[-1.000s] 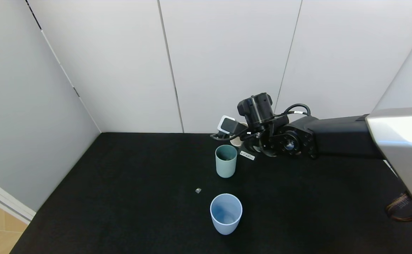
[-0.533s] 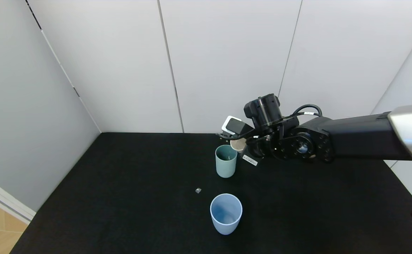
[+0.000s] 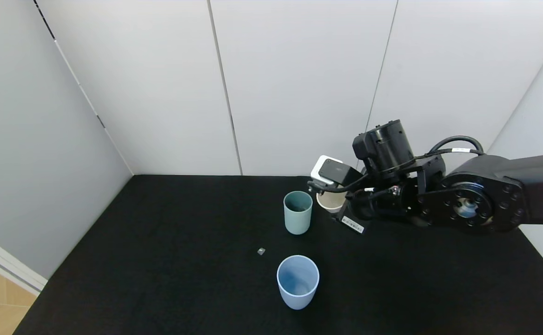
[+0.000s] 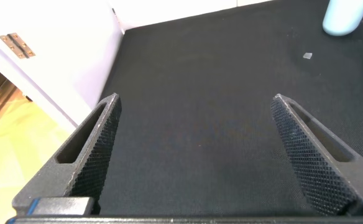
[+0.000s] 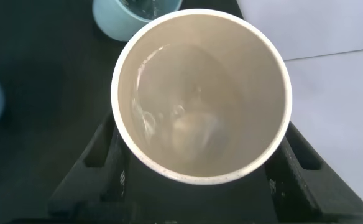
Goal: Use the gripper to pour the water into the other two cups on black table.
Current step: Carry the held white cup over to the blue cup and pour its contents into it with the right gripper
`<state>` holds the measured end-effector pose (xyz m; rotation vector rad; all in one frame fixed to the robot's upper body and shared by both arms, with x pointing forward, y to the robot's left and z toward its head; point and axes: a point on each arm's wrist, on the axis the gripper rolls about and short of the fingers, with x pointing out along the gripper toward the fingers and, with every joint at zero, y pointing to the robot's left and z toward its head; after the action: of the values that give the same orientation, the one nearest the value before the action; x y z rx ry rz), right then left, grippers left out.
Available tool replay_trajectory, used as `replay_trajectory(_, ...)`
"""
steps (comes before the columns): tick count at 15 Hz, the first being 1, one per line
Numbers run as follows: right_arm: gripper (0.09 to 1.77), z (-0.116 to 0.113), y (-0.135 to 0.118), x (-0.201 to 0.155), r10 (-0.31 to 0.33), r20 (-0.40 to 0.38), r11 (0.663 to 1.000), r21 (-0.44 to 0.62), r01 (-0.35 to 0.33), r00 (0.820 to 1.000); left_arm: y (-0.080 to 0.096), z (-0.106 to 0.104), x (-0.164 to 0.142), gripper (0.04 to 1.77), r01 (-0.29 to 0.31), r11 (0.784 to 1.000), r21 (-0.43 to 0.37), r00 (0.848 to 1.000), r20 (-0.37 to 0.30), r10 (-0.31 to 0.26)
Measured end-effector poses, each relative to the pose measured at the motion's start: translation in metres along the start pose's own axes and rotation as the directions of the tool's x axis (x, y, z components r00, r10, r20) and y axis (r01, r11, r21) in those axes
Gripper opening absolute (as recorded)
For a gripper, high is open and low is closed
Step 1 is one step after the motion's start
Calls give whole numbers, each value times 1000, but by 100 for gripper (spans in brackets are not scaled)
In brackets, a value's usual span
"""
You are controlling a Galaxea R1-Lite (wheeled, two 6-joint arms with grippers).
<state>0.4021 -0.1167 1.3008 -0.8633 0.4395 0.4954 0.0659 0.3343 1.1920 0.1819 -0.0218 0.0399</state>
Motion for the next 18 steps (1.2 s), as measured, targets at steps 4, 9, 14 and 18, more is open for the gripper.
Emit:
replay_trajectory(4, 127, -12, 14, -27, 32, 2, 999, -14, -32, 1000, 0, 0, 0, 172, 0, 1000, 0, 1000, 0, 0)
replay_trajectory(9, 127, -19, 32, -54, 73, 18, 996, -54, -72, 997, 0, 0, 0, 172, 0, 1000, 0, 1000, 0, 0)
replay_trajectory(14, 127, -22, 50, -60, 115, 12, 989, -95, -113, 993, 0, 0, 0, 172, 1, 1000, 0, 1000, 0, -1)
replay_trajectory(18, 127, -20, 58, -54, 135, 1, 984, -118, -134, 991, 0, 0, 0, 172, 1, 1000, 0, 1000, 0, -1)
